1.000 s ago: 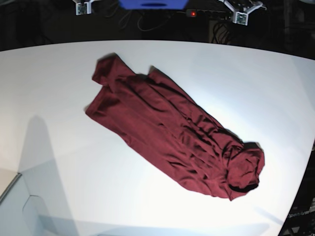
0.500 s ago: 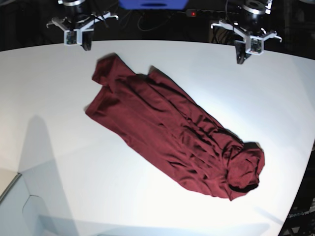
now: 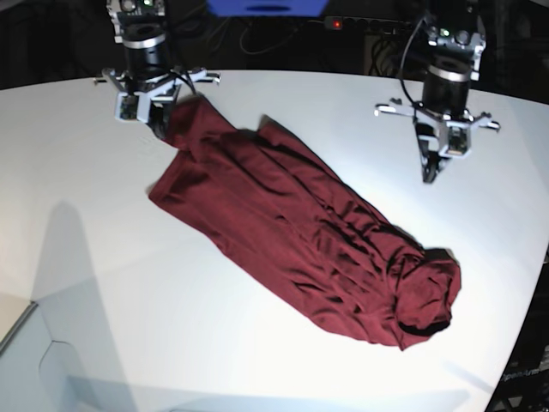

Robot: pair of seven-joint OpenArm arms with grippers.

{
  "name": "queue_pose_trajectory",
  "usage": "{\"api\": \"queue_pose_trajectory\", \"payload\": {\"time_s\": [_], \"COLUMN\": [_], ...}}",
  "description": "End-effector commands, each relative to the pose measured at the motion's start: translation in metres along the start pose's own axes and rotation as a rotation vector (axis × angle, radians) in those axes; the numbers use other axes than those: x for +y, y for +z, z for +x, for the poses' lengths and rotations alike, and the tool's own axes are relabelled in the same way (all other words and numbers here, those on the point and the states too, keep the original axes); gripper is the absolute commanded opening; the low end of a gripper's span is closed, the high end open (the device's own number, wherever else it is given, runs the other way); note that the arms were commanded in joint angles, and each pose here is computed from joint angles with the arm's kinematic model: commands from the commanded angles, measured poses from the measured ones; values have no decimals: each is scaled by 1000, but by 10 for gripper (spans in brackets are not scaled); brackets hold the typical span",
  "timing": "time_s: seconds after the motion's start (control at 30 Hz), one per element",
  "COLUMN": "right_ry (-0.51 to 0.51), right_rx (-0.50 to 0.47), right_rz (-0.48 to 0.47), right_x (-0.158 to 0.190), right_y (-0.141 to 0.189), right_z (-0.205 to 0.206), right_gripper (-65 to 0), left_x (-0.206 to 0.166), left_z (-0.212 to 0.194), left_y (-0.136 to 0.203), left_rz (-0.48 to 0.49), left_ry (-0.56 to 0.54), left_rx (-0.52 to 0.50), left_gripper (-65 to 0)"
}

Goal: Layout the t-shirt on the table in an organized manner, then fold the t-shirt properly
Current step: 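Lower the left gripper onto the bunched end of the maroon shirt and grasp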

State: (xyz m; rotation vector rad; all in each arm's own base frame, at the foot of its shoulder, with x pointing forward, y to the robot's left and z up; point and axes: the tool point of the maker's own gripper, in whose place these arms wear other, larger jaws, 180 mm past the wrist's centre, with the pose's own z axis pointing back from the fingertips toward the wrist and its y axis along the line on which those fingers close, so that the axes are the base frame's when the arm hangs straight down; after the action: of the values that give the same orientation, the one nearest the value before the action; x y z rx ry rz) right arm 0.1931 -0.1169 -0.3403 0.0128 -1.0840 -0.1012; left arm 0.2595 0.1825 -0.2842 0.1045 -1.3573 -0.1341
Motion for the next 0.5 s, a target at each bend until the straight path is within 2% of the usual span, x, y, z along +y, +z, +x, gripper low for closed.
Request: {"api": "queue_pose_trajectory", "payload": {"time_s": [0.0, 0.1, 0.17, 0.37, 0.47], "right_ry": [-4, -6, -6, -19, -34], "right_rx": [-38, -34, -7, 44, 43], "right_rz": [-2, -2, 0, 0, -5], "right_x": [0, 1, 1, 4, 5], "right_y": [1, -1, -4, -11, -12], "right_z": [10, 11, 8, 4, 5], "right_gripper": [-650, -650, -650, -650, -650], "left_x": [17, 38, 54, 93, 110], "left_z": [17, 41, 47, 51, 43], "left_y": [-5, -28, -45, -100, -125], "left_rz": [55, 114, 153, 245, 274], "left_ry": [-13, -15, -11, 57, 133], "left_rx": [-62, -139, -137, -17, 54], "left_gripper": [-645, -645, -645, -644, -602]}}
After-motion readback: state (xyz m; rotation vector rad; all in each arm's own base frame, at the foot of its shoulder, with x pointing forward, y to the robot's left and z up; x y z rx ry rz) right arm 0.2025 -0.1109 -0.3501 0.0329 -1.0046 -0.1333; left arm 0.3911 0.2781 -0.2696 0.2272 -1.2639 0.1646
